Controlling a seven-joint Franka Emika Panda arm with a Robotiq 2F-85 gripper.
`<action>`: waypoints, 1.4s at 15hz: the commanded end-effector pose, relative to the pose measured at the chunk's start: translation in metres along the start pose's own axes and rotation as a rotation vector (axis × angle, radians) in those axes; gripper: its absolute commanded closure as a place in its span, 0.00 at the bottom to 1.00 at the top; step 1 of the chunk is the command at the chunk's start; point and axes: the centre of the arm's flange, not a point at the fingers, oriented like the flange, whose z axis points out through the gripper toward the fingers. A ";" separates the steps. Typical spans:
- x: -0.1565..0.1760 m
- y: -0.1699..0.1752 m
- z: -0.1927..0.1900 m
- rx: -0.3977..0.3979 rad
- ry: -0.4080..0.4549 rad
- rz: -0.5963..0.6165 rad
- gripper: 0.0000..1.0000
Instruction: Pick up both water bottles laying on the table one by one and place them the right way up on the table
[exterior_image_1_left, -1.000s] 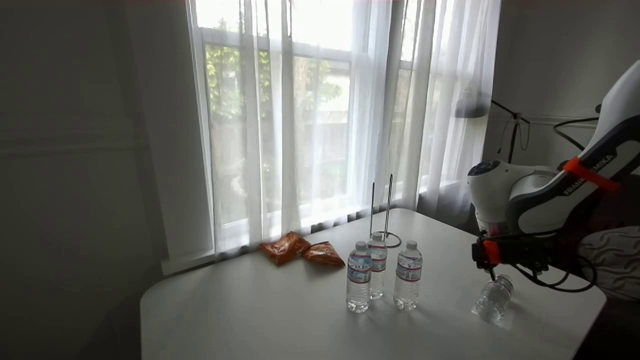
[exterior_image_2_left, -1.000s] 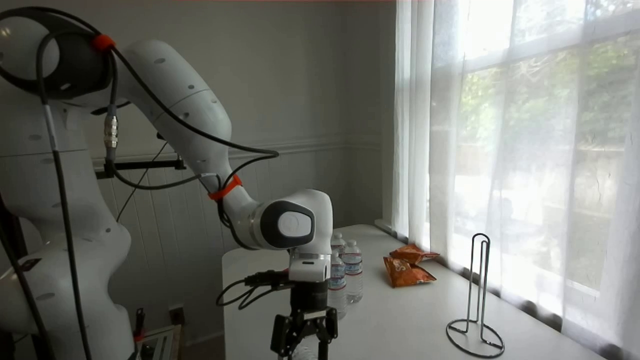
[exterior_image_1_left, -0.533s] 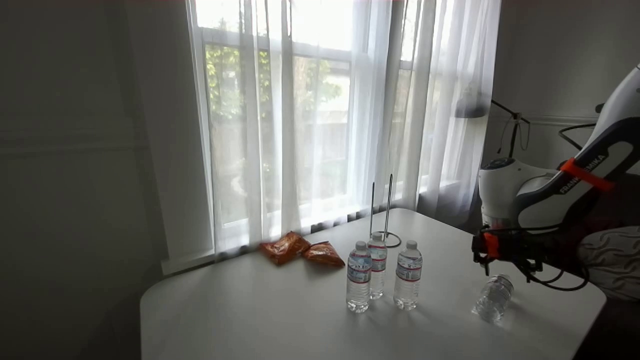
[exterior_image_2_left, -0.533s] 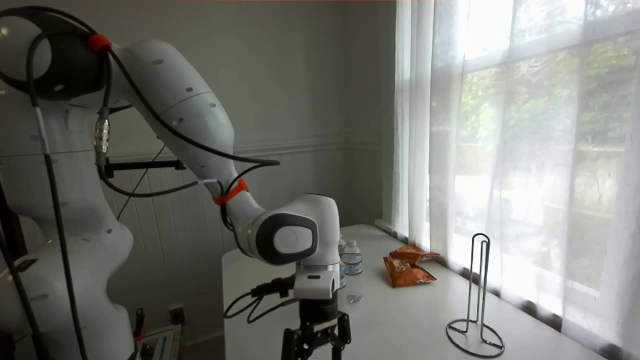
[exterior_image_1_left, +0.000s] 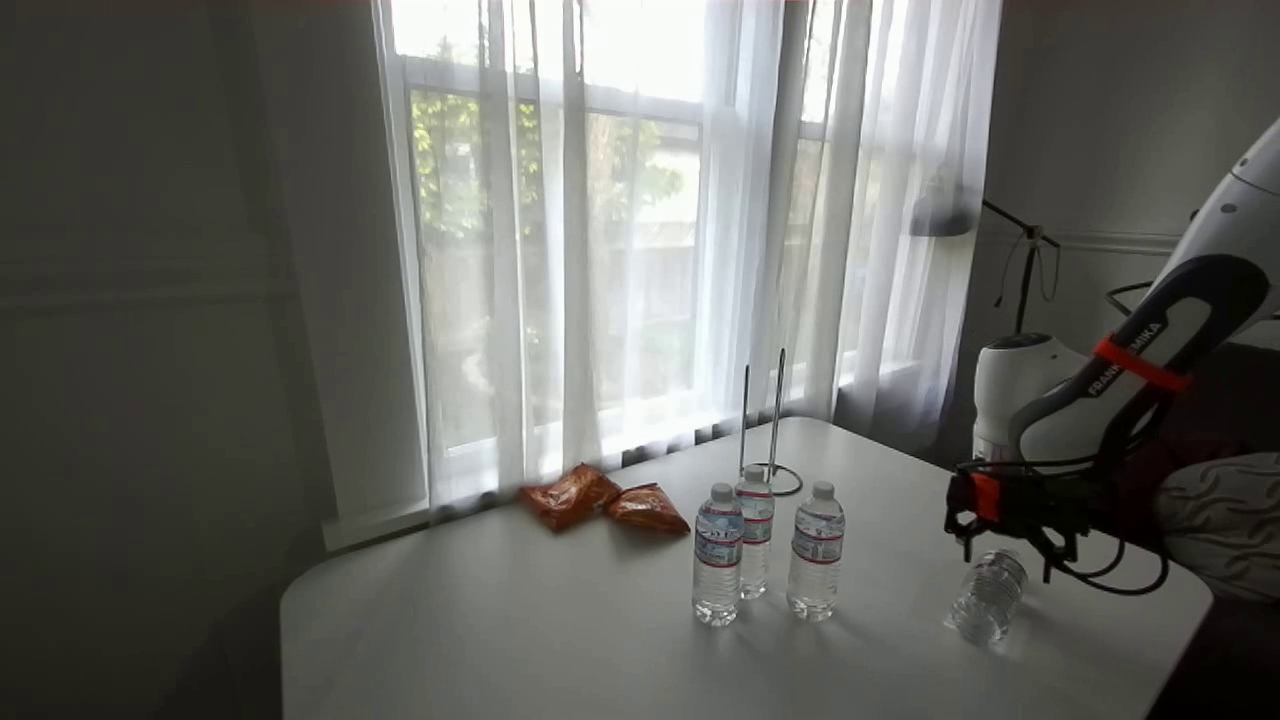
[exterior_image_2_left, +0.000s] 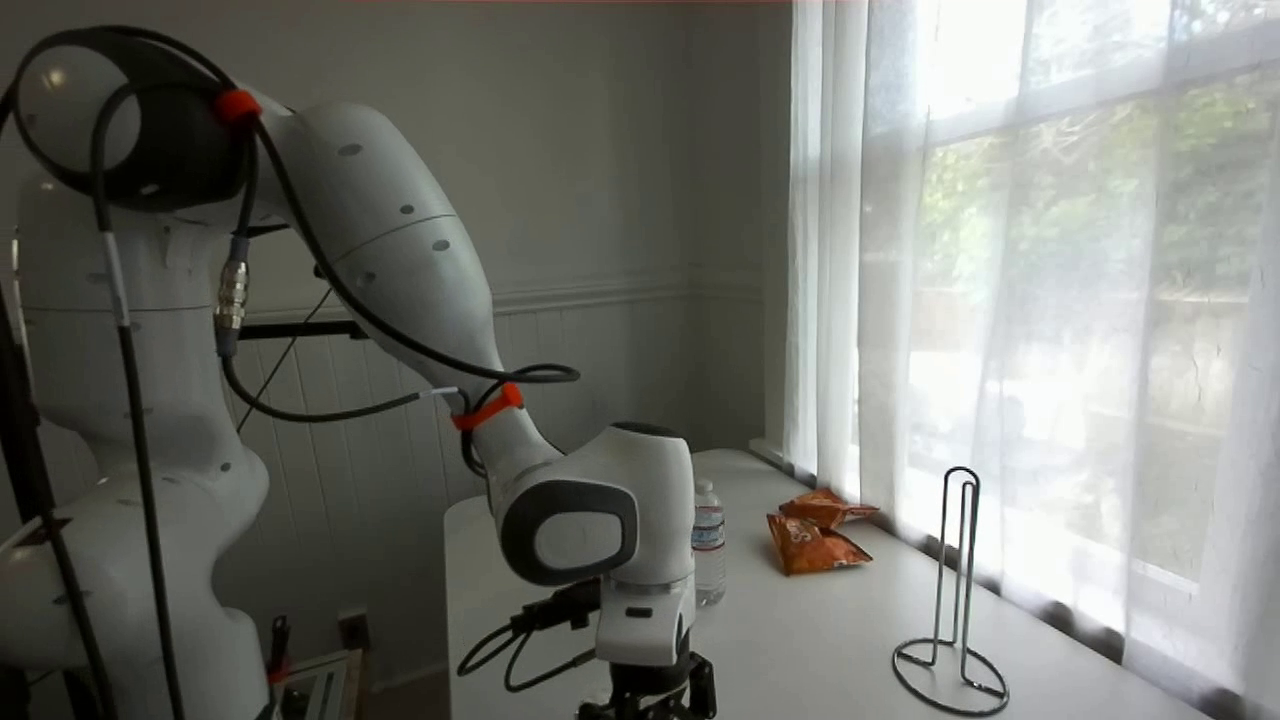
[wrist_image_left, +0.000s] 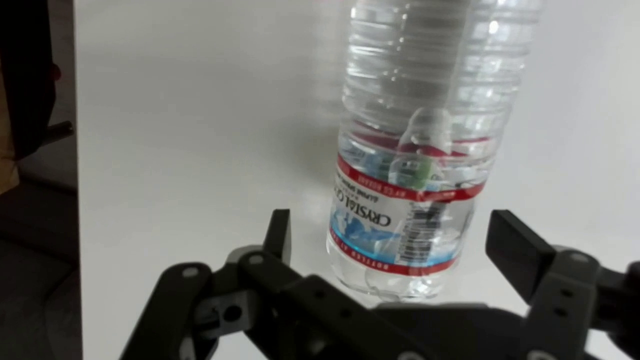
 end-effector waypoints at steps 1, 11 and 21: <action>0.010 -0.002 0.015 0.057 -0.037 -0.011 0.00; 0.021 -0.006 0.029 0.120 -0.038 0.024 0.16; -0.010 -0.034 -0.019 0.125 0.023 0.028 0.72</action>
